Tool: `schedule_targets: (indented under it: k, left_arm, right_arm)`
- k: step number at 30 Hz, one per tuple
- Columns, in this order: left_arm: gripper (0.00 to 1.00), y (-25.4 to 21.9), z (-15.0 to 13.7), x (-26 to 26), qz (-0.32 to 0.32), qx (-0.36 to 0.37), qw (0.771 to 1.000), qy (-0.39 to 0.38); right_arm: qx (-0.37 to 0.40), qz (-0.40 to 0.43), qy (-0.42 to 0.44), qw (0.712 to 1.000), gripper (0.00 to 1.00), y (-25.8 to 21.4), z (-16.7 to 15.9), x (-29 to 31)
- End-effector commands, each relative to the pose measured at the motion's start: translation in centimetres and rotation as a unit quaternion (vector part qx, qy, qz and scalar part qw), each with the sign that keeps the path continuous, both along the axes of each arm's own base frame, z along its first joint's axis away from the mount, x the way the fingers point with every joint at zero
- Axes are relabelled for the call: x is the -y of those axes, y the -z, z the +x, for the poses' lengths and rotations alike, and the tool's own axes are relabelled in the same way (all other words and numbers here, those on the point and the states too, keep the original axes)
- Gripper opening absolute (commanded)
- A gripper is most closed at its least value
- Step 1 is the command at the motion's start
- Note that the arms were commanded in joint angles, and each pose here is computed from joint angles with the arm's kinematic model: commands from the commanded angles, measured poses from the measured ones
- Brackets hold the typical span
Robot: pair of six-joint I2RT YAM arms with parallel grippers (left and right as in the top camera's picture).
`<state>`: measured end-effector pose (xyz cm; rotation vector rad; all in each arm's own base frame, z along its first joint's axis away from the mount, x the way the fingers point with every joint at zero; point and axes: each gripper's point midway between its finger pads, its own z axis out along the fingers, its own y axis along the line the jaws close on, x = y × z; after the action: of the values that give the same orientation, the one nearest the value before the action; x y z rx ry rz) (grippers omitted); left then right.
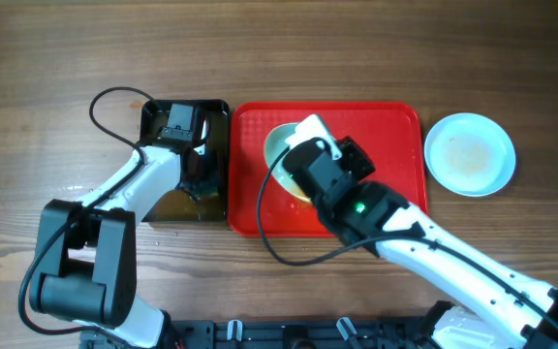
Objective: Clean dirty plates on tray and stack at the side
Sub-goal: 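Lift the plate with the right gripper and stack it on the side plates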
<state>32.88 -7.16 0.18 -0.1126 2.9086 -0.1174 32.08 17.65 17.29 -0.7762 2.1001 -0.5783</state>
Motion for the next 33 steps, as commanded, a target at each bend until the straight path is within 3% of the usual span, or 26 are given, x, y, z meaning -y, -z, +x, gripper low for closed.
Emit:
schedule_targets:
  k: [1,5,7,10,12,13,15,18,21,22,24,25,32,33]
  left_arm:
    - [0.61,0.9,-0.6,-0.3,0.003,-0.015,1.000,-0.007]
    - [0.62,0.9,-0.6,-0.3,0.003,-0.015,1.000,-0.007]
    - [0.62,0.9,-0.6,-0.3,0.003,-0.015,1.000,-0.007]
    - [0.62,0.9,-0.6,-0.3,0.003,-0.015,1.000,-0.007]
    - [0.62,0.9,-0.6,-0.3,0.003,-0.015,1.000,-0.007]
    - [0.62,0.9,-0.6,-0.3,0.003,-0.015,1.000,-0.007]
    - [0.62,0.9,-0.6,-0.3,0.003,-0.015,1.000,-0.007]
    - [0.62,0.9,-0.5,-0.3,0.002,-0.013,1.000,-0.007]
    - [0.60,0.6,0.7,0.0,-0.003,0.011,1.000,-0.006]
    - [0.53,0.5,1.3,0.1,-0.003,0.024,1.000,-0.001]
    - [0.09,-0.2,3.3,-0.6,0.017,0.069,0.997,-0.010]
    - [0.05,-0.5,4.0,-1.0,0.028,0.084,0.996,-0.015]
    - [0.04,-1.8,6.5,-2.5,0.084,0.145,0.986,-0.002]
    - [0.09,-1.8,6.5,-2.5,0.084,0.145,0.986,-0.002]
  right_arm:
    - [0.083,-0.080,-0.010,0.993,0.04,-4.5,0.5,-0.3]
    - [0.121,-0.111,-0.018,0.986,0.04,-6.5,1.1,-0.8]
    - [0.127,-0.081,-0.002,0.989,0.04,-6.5,1.1,-0.8]
    - [0.113,0.017,0.051,0.992,0.04,-5.1,1.5,0.2]
    - [0.057,0.116,0.103,0.986,0.04,-2.3,1.7,1.7]
    - [0.022,0.182,0.170,0.968,0.04,-0.5,1.9,3.9]
    - [-0.006,0.239,0.252,0.938,0.04,1.1,2.2,7.2]
    - [-0.060,0.328,0.380,0.863,0.04,3.6,2.2,13.6]
    - [-0.098,0.401,0.429,0.803,0.04,4.6,2.2,17.6]
    - [-0.104,0.422,0.444,0.784,0.04,4.8,2.1,19.0]
    - [-0.105,0.446,0.486,0.744,0.04,5.2,1.1,22.6]
    - [-0.101,0.445,0.502,0.735,0.04,5.3,0.6,23.9]
    - [-0.068,0.439,0.575,0.687,0.05,5.6,-2.2,31.0]
    - [-0.064,0.439,0.582,0.682,0.05,5.6,-2.4,31.6]
